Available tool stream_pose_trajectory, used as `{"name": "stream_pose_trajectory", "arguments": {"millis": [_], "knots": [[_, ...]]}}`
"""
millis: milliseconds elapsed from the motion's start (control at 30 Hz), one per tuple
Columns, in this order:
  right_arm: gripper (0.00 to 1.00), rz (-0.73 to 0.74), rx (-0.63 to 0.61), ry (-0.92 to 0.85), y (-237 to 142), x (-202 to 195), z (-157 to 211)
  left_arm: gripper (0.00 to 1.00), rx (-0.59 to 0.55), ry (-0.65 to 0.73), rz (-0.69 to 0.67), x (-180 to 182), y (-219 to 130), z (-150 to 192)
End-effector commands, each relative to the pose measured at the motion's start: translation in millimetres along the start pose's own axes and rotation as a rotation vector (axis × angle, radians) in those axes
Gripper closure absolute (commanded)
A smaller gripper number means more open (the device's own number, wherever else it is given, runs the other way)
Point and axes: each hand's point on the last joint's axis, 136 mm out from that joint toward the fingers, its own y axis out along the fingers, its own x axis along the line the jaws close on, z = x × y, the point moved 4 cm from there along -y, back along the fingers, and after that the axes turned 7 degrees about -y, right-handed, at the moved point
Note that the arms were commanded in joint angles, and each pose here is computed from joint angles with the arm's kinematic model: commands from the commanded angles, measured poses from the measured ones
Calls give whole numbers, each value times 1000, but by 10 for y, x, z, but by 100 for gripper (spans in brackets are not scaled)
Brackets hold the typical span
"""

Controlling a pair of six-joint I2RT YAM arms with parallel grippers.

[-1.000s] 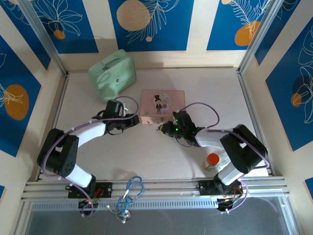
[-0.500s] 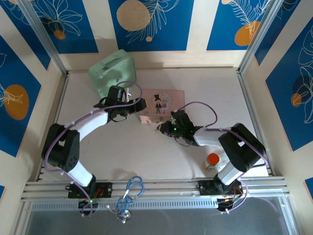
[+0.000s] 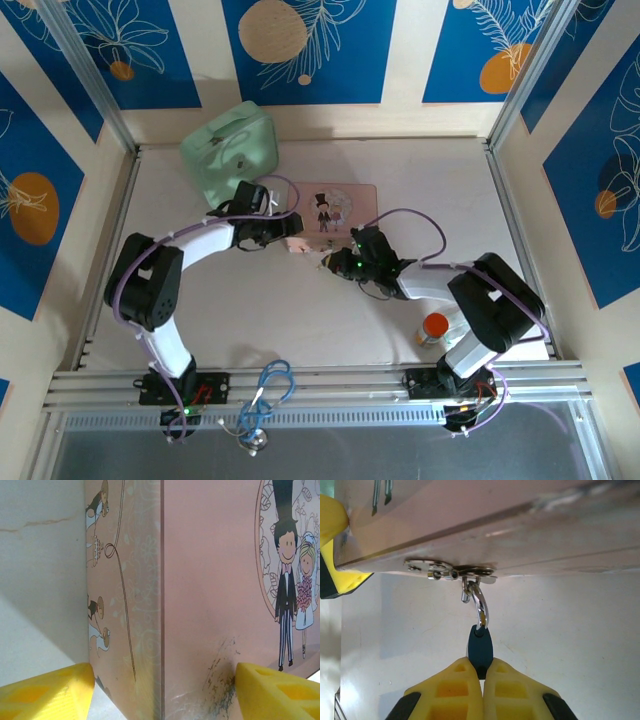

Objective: Unlock the padlock with the key

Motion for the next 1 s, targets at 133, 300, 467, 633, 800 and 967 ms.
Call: {"name": "stream_pose_trajectory", "arguments": {"millis": [133, 300, 467, 633, 800, 967], "knots": [[100, 3, 114, 95, -196, -90, 372, 31, 46, -60, -68, 279, -54, 334], [100, 5, 130, 106, -274, -134, 497, 31, 31, -83, -62, 360, -179, 485], [100, 31, 112, 130, -276, -213, 478, 31, 28, -86, -93, 487, -242, 572], [100, 62, 119, 167, -167, -256, 495, 32, 22, -95, -86, 501, -250, 585], [100, 58, 55, 192, -80, -247, 480, 32, 21, -95, -86, 500, -245, 580], [100, 55, -1, 186, -65, -267, 416, 32, 25, -99, -95, 540, -230, 604]]}}
